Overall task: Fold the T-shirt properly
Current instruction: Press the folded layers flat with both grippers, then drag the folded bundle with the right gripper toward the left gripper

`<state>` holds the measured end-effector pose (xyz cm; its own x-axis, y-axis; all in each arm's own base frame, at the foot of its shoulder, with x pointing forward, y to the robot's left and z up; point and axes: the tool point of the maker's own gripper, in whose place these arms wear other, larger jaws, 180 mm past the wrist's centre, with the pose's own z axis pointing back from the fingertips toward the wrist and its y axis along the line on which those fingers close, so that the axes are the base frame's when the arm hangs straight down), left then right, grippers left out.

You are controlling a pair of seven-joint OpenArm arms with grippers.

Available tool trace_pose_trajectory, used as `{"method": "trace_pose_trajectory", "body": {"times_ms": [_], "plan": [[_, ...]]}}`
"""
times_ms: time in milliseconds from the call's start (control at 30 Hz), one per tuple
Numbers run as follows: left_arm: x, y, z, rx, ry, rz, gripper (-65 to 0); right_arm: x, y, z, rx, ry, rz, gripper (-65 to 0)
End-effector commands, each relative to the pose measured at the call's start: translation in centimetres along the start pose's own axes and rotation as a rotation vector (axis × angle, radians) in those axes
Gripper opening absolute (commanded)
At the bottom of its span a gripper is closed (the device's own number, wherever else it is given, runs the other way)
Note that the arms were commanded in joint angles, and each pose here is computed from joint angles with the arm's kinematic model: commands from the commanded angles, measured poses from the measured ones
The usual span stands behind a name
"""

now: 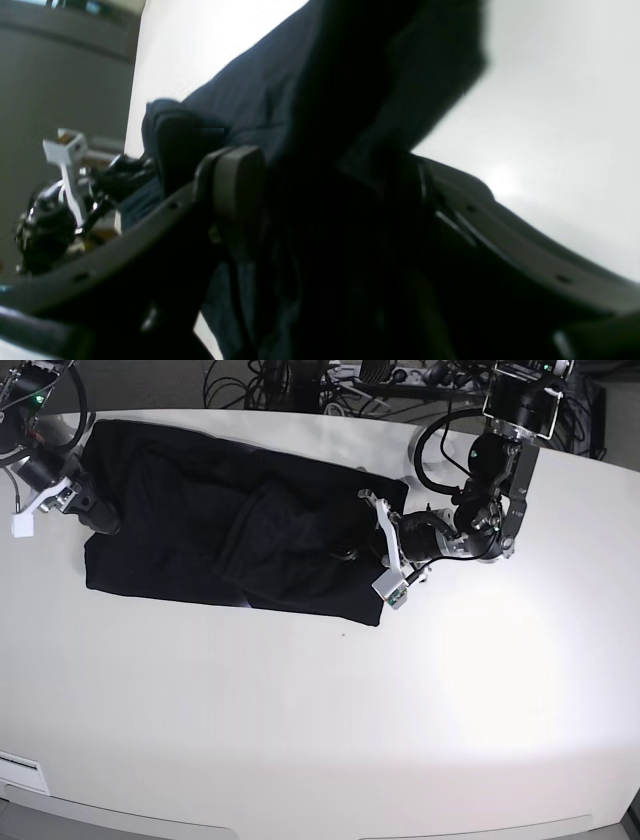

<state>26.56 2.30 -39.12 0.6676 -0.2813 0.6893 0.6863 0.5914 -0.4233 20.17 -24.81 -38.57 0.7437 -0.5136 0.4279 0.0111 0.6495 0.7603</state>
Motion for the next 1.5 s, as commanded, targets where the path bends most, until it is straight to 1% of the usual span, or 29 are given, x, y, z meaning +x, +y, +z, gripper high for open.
{"method": "trace_pose_trajectory", "body": {"times_ms": [0, 133, 167, 200, 233, 267, 333, 367, 433, 533, 633, 700, 800, 867, 933, 1033, 1167, 1267, 1300, 1333, 1367, 1467], "plan": [[-4.1, 1.8, 0.7, 0.089, 0.197, -0.022, -65.0, -1.2, 0.0, -0.2, -0.004, 0.055, -0.016, -25.8], [-4.1, 1.8, 0.7, 0.088, 0.197, -0.022, -65.0, -1.8, 0.4, -0.7, 0.003, 0.092, 0.004, -26.3], [-4.1, 1.8, 0.7, 0.088, 0.196, -0.022, -65.0, -1.8, 0.4, -0.8, -0.009, 0.104, 0.021, -27.2], [-4.1, 1.8, 0.7, 0.088, 0.196, -0.022, -65.0, -1.8, 0.4, -0.7, -0.026, 0.113, 0.042, -30.0], [-4.1, 1.8, 0.7, 0.089, 0.196, -0.022, -65.0, -1.6, 0.5, -0.7, -0.037, 0.118, 0.064, -34.4], [-4.1, 1.8, 0.7, 0.089, 0.197, -0.023, -65.0, -1.3, 0.8, -0.6, -0.049, 0.121, 0.084, -41.1], [-4.1, 1.9, 0.7, 0.089, 0.196, -0.023, -65.0, -0.4, 1.5, -0.5, -0.071, 0.119, 0.126, -59.1], [-4.1, 1.8, 0.7, 0.089, 0.195, -0.023, -65.0, 0.1, 2.1, -0.4, -0.082, 0.116, 0.163, -65.0], [-4.0, 1.8, 0.6, 0.084, 0.192, -0.019, -65.0, 1.6, 3.2, -0.1, -0.132, 0.103, 0.281, -65.0], [-3.3, 0.6, 0.5, 0.022, 0.154, -0.013, -65.0, 4.5, 4.0, 1.1, -0.281, 0.060, 0.456, -65.0], [-1.7, -0.8, 0.4, -0.063, 0.088, -0.003, -65.0, 6.6, 4.8, 2.6, -0.387, 0.024, 0.591, -65.0], [-0.1, -1.5, 0.6, -0.114, 0.050, 0.006, -65.0, 7.4, 4.6, 3.6, -0.453, 0.030, 0.652, -65.0], [2.4, -2.4, 1.1, -0.188, 0.010, 0.021, -65.0, 8.0, 3.5, 4.9, -0.528, 0.062, 0.676, -65.0], [3.8, -2.9, 1.4, -0.231, -0.014, 0.027, -62.7, 7.8, 3.2, 5.3, -0.541, 0.076, 0.676, -65.0], [4.7, -3.3, 1.7, -0.259, -0.030, 0.028, -62.4, 7.4, 3.0, 5.4, -0.541, 0.085, 0.663, -65.0], [5.1, -3.2, 1.8, -0.263, -0.026, 0.012, -62.4, 6.7, 2.7, 5.5, -0.542, 0.110, 0.677, -65.0], [5.0, -3.0, 1.8, -0.254, -0.020, 0.008, -62.4, 7.9, 1.6, 6.7, -0.639, 0.122, 0.702, -65.0], [4.6, -3.1, 1.8, -0.255, -0.011, 0.015, -62.4, 8.9, 1.3, 7.5, -0.684, 0.123, 0.721, -65.0], [4.4, -3.1, 1.8, -0.257, -0.009, 0.020, -62.4, 9.0, 1.4, 7.5, -0.679, 0.118, 0.715, -65.0], [4.2, -3.2, 1.8, -0.258, -0.007, 0.024, -62.4, 9.0, 1.8, 7.3, -0.655, 0.109, 0.708, -65.0], [4.0, -3.2, 1.7, -0.259, -0.004, 0.027, -62.4, 8.8, 2.6, 6.8, -0.610, 0.099, 0.696, -65.0], [3.3, -3.4, 1.6, -0.263, 0.003, 0.040, -62.4, 8.1, 5.5, 5.1, -0.436, 0.061, 0.667, -65.0]]}}
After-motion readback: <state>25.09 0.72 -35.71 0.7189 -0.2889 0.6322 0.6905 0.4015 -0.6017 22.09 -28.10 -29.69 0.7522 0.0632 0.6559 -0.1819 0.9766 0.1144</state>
